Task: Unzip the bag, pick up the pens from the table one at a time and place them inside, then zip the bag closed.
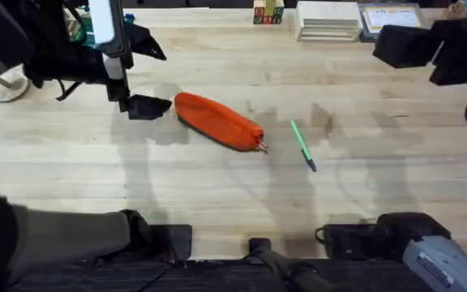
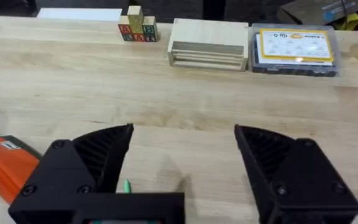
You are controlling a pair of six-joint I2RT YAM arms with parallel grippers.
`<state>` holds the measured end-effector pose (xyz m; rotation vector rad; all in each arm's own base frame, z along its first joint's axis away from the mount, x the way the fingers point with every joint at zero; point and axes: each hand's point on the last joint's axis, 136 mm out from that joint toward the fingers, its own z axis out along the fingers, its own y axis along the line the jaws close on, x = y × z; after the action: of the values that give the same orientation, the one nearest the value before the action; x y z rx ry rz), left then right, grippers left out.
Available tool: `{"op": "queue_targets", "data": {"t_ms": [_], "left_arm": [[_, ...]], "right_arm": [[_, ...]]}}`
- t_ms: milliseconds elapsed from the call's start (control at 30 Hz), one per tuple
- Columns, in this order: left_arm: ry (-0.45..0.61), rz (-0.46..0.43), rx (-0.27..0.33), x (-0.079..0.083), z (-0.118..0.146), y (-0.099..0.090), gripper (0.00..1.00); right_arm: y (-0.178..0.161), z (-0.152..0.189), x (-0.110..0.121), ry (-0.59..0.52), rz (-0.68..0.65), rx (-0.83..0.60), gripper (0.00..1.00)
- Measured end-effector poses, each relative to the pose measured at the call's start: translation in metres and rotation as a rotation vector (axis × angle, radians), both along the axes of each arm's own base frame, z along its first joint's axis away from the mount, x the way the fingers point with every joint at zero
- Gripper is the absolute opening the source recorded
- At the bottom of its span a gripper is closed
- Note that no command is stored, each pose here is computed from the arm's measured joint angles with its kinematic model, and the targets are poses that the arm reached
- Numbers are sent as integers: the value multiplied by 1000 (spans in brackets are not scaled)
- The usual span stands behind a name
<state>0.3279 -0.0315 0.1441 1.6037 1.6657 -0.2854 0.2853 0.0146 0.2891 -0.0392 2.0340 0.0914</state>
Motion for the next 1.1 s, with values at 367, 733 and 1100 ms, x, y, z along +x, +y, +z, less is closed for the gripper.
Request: {"op": "queue_targets", "data": {"t_ms": [367, 733, 1100], "left_arm": [[58, -21, -80, 2, -17, -7, 993], [121, -68, -116, -1, -31, -24, 993], [189, -86, -175, 0, -50, -33, 993]], "right_arm": [[0, 0, 0, 1, -6, 13, 997], [0, 0, 0, 2, -7, 15, 998], [0, 0, 0, 1, -7, 15, 997]]}}
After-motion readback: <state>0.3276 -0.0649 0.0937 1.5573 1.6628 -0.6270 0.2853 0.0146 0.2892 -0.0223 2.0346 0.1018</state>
